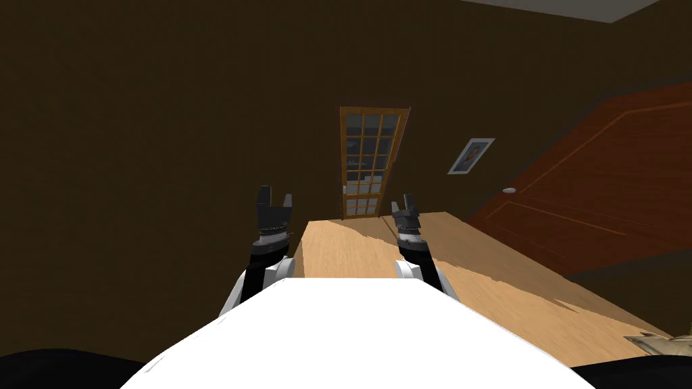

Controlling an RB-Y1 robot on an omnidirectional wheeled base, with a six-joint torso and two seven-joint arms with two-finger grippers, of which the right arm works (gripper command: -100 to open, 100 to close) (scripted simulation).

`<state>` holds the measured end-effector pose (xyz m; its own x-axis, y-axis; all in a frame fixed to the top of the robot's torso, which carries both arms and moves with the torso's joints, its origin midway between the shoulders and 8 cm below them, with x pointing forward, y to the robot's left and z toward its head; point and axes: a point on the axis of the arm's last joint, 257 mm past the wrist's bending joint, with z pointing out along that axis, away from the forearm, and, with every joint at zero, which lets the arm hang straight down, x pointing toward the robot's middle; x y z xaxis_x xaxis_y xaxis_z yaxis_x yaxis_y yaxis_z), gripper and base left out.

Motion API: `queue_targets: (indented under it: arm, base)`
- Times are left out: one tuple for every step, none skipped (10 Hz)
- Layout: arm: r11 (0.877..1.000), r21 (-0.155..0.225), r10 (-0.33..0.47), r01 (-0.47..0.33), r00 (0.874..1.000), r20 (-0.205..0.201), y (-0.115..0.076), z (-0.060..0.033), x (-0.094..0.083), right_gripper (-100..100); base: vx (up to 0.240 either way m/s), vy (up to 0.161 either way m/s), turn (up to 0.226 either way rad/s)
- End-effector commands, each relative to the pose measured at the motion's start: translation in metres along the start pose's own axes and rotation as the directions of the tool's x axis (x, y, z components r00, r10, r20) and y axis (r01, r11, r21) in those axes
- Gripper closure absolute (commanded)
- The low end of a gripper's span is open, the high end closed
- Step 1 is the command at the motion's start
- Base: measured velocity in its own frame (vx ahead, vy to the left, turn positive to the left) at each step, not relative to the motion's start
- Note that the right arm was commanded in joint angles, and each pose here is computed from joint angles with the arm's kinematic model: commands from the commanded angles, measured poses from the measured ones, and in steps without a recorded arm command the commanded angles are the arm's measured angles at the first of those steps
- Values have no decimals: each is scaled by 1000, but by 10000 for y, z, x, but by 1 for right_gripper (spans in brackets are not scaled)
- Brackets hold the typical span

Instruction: Pull the door open

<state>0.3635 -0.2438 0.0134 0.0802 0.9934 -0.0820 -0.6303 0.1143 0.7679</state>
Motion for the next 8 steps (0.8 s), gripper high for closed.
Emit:
queue_targets:
  arm:
    - [999, 9, 53, -53, 999, -1, -86, -28, 14, -100]
    - [996, 15, 85, -85, 996, -1, -137, -46, 20, -100]
    - [993, 21, 116, -116, 993, 1, -189, -64, 26, -100]
    - [987, 28, 159, -159, 987, 4, -260, -90, 32, -100]
    - [983, 33, 181, -181, 983, 6, -297, -104, 35, -100]
    - [974, 41, 225, -225, 974, 11, -371, -133, 39, -100]
    - [967, 45, 249, -250, 968, 15, -414, -151, 40, -100]
    - [960, 50, 276, -276, 961, 20, -461, -170, 41, -100]
  base:
    - [79, -23, 110]
    - [166, 17, 149]
    - [184, 32, 107]
    - [170, 35, 106]
    - [164, 30, 90]
    - [171, 28, 132]
    - [140, 8, 100]
    - [105, -1, 77]
